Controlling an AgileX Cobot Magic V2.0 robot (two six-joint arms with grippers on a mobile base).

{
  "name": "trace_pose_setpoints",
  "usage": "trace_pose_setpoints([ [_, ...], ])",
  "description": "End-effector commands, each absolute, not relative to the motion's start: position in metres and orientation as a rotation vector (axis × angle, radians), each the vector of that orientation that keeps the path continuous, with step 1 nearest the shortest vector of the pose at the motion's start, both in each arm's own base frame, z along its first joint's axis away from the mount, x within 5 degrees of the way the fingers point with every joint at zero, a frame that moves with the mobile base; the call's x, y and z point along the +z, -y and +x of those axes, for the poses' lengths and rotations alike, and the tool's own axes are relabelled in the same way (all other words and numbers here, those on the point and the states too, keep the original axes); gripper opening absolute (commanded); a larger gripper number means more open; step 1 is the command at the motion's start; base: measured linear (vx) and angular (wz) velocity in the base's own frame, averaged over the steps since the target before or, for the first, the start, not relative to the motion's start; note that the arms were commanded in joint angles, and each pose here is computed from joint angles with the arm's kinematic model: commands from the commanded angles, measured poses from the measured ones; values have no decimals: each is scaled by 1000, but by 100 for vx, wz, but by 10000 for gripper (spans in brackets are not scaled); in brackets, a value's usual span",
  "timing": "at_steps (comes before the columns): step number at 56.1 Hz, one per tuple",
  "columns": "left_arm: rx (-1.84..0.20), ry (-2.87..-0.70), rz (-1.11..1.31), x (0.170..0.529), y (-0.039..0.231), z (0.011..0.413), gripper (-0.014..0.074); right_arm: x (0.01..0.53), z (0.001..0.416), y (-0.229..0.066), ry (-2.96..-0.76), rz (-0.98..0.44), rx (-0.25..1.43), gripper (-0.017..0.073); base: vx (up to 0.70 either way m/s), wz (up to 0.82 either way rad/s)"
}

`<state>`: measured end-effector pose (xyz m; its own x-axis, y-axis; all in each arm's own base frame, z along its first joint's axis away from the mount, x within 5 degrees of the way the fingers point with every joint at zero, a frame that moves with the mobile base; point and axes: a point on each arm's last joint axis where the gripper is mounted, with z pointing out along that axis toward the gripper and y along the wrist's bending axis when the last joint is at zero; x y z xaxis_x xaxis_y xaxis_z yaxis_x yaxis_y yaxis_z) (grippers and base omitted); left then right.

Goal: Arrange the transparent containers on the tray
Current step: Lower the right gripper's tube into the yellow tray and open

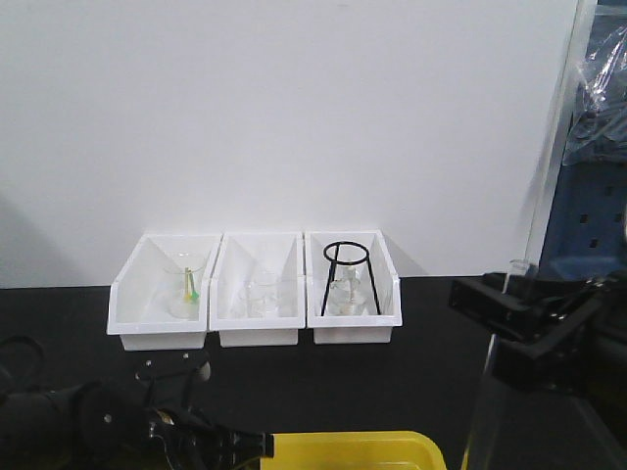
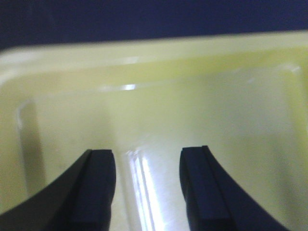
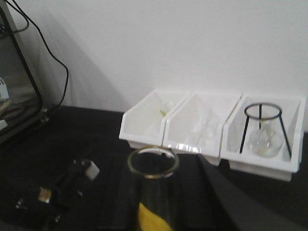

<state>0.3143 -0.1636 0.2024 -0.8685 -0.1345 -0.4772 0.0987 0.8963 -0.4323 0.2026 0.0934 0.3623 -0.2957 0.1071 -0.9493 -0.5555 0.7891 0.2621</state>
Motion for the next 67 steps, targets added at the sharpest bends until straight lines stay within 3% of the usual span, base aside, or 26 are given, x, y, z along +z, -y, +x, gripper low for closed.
trace_pose_setpoints([
  [1,-670,-2353,-30,254,161,312,435,357,217,-98,-1814,-343,704,-11,0,0],
  [18,-685,-2026,133,350,138,265,435,284,266,-118,-2125,-266,828,-11,0,0],
  [29,-700,-1859,142,390,123,235,433,246,288,-123,-2245,-144,851,-11,0,0],
  [54,-719,-1829,154,401,119,222,433,178,309,-127,-2443,-32,819,6,0,0],
  [61,-719,-1830,154,401,119,222,433,170,311,-126,-2466,-26,793,69,0,0],
  [67,-720,-1831,155,401,119,222,433,166,312,-125,-2474,-24,783,189,0,0],
])
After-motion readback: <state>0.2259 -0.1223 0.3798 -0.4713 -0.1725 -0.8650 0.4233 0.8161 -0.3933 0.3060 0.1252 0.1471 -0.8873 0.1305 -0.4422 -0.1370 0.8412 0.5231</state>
